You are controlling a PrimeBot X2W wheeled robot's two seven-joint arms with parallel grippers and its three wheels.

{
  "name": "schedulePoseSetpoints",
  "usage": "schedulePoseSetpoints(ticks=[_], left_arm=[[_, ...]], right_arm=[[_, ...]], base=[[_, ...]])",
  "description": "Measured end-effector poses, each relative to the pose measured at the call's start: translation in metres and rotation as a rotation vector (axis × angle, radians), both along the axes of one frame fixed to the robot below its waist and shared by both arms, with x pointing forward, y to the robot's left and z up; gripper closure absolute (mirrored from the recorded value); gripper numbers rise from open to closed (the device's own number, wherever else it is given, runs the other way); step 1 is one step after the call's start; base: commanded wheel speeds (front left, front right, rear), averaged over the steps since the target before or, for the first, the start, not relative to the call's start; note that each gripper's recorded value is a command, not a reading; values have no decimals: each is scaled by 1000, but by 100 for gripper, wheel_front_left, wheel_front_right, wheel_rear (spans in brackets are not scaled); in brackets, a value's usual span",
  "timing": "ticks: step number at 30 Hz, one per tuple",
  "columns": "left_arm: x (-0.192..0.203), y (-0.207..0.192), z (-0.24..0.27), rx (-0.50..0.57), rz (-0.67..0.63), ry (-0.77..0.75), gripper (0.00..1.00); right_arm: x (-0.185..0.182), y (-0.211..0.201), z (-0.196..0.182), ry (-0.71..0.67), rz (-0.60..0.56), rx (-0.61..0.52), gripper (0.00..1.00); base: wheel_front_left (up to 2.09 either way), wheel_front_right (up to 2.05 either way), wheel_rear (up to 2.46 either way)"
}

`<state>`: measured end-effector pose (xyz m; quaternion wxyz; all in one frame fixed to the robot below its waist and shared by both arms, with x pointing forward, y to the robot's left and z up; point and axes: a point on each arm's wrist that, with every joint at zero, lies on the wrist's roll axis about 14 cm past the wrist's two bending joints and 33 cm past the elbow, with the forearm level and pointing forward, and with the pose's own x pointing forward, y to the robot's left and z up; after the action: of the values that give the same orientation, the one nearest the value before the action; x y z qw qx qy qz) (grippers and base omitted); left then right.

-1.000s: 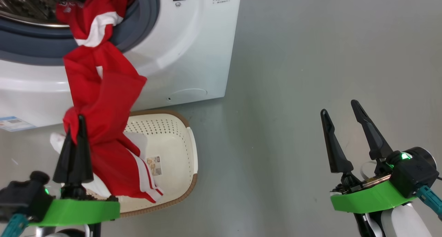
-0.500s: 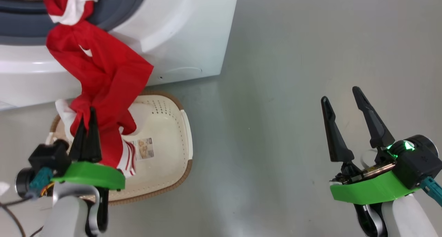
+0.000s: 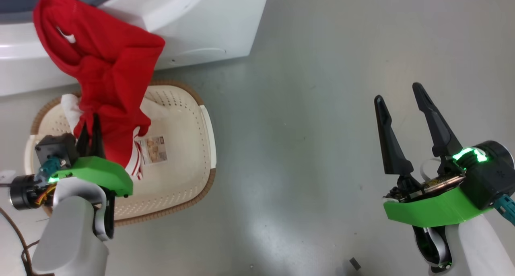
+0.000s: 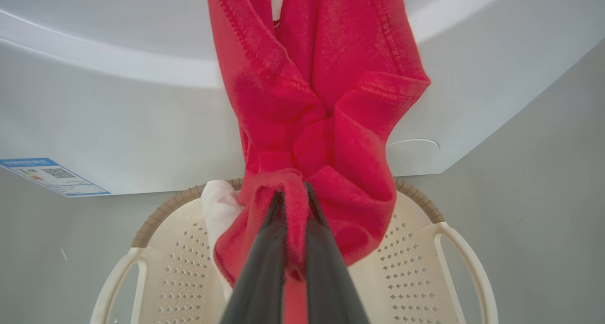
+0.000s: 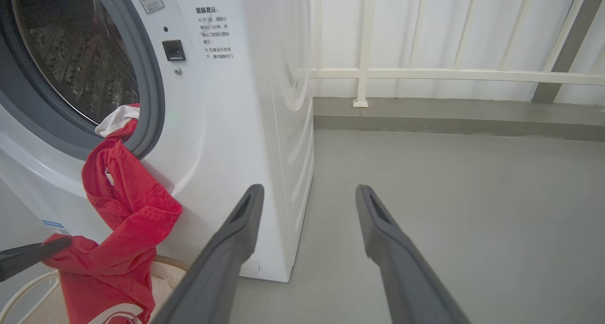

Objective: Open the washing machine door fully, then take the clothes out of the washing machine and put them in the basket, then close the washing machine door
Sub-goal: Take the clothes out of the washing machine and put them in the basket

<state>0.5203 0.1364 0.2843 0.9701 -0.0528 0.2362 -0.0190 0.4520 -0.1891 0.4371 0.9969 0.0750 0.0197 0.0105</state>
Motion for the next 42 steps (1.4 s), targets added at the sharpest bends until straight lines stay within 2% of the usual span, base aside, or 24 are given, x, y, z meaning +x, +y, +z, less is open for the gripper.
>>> schedulePoseSetpoints(ticks=[13, 35, 37, 38, 39, 42], left_arm=[[-19, 0, -63, 35, -12, 195, 100], [-35, -3, -96, 15, -5, 312, 100], [-35, -2, -97, 15, -2, 315, 55], [-34, -2, -97, 18, -6, 313, 17], [-33, -3, -96, 24, -13, 309, 0], [-27, -2, -93, 21, -8, 291, 0]], right_arm=[[5, -4, -20, 43, -5, -13, 0], [4, -5, -37, 88, -6, -16, 0], [4, -4, -38, 89, -5, -15, 0], [4, -4, -38, 89, -4, -15, 0], [5, -3, -38, 90, -3, -14, 0], [7, -2, -38, 87, 1, -12, 0]], base=[[0, 0, 0], [0, 0, 0], [0, 0, 0], [0, 0, 0], [0, 0, 0], [0, 0, 0]])
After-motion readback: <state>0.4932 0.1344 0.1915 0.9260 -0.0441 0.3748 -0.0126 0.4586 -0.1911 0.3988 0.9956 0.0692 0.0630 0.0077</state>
